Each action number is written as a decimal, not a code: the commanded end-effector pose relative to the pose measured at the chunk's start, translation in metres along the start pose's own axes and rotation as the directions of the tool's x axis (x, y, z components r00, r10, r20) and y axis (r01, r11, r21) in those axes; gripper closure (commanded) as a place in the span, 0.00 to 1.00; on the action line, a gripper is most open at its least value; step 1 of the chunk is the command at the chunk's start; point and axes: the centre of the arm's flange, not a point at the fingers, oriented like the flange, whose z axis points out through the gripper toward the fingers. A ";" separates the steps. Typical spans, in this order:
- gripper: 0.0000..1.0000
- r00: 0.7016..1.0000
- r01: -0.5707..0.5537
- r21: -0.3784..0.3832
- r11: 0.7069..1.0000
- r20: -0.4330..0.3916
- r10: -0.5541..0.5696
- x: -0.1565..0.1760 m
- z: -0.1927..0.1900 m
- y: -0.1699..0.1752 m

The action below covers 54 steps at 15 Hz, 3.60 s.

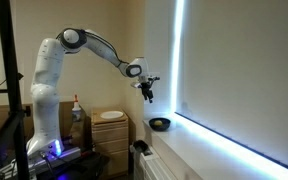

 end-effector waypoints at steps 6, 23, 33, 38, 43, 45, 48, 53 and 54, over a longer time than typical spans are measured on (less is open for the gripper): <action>0.00 0.998 0.025 -0.054 0.998 0.051 -0.022 0.010 0.055 -0.003; 0.00 0.998 0.042 -0.174 0.984 -0.031 -0.048 0.025 0.153 -0.021; 0.00 0.994 0.004 -0.248 0.969 -0.101 -0.030 0.036 0.209 -0.027; 0.00 0.995 0.010 -0.242 0.970 -0.094 -0.034 0.049 0.218 -0.035; 0.00 0.999 0.010 -0.226 0.974 -0.033 -0.018 0.047 0.228 -0.036; 0.00 0.999 0.015 -0.240 0.971 -0.046 -0.027 0.039 0.226 -0.037; 0.25 0.999 0.014 -0.246 0.969 -0.030 -0.022 0.039 0.229 -0.037; 0.53 1.000 -0.003 -0.220 0.975 -0.016 0.000 0.038 0.229 -0.035; 0.57 1.000 -0.011 -0.217 0.976 -0.016 0.008 0.038 0.229 -0.035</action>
